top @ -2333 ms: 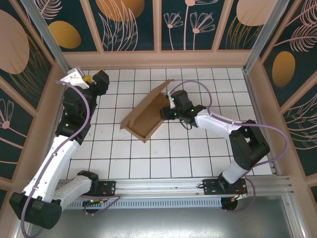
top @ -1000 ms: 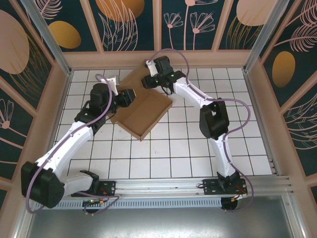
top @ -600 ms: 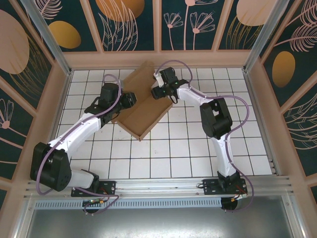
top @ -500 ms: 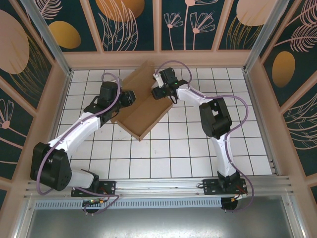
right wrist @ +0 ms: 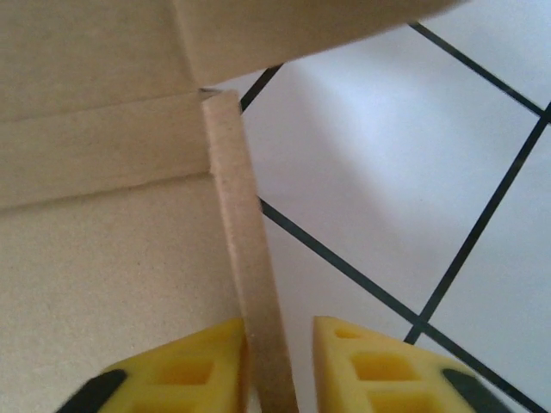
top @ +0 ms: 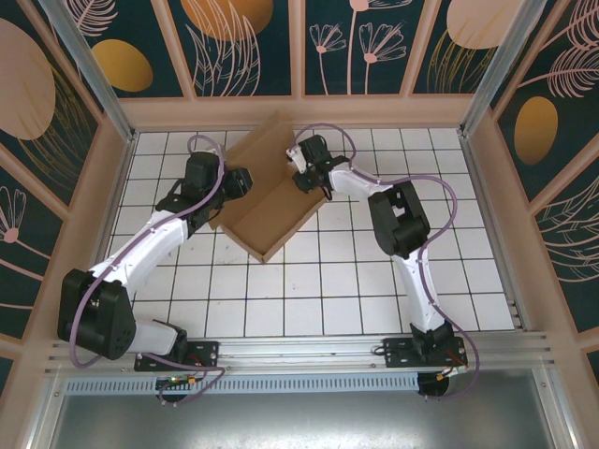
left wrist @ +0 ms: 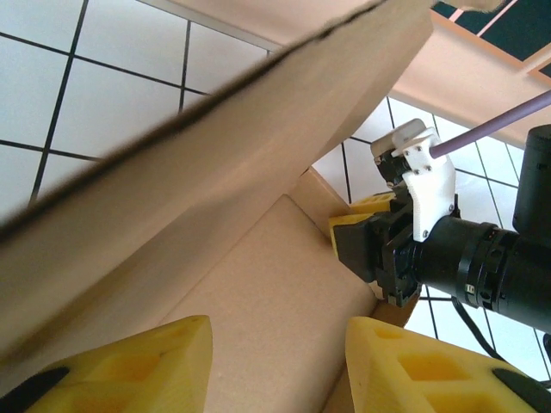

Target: Fold the paper box

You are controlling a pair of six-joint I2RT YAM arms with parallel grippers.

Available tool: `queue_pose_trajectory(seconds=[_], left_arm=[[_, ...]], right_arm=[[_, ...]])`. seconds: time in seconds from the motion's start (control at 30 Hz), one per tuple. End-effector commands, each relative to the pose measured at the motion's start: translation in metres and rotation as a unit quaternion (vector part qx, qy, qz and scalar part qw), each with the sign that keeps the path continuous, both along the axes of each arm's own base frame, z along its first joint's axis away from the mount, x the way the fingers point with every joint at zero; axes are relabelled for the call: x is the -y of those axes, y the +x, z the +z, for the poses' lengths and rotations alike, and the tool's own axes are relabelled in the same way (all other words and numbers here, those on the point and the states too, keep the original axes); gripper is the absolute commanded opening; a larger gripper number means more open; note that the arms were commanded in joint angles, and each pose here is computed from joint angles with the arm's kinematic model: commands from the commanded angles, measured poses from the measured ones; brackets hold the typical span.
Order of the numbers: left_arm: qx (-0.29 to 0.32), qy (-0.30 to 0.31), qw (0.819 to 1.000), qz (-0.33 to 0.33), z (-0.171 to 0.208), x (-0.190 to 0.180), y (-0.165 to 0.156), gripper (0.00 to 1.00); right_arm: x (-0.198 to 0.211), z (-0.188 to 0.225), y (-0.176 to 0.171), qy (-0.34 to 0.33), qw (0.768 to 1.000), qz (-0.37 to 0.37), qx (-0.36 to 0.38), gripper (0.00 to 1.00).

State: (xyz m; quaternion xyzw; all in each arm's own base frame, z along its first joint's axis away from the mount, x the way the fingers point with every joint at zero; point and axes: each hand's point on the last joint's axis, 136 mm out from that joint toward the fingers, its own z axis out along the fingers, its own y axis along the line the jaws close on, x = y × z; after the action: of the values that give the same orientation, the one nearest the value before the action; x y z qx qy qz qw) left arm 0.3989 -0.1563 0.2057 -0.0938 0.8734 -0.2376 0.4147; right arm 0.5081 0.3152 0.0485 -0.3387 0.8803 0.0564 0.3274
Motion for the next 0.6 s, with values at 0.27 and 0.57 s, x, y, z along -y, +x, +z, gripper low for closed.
queue_pose_trajectory(seconds=[0.27,0.57], left_arm=[[0.016,0.001,1.0,-0.005,0.004,-0.002,0.004,0.44],[0.012,-0.001,1.0,-0.003,0.001,-0.003,0.009,0.45]], right_arm=[[0.037,-0.024,-0.013,-0.156,0.986,-0.04,0.045,0.05],[0.055,-0.026,-0.028,-0.2,0.977,-0.058,0.045,0.21]])
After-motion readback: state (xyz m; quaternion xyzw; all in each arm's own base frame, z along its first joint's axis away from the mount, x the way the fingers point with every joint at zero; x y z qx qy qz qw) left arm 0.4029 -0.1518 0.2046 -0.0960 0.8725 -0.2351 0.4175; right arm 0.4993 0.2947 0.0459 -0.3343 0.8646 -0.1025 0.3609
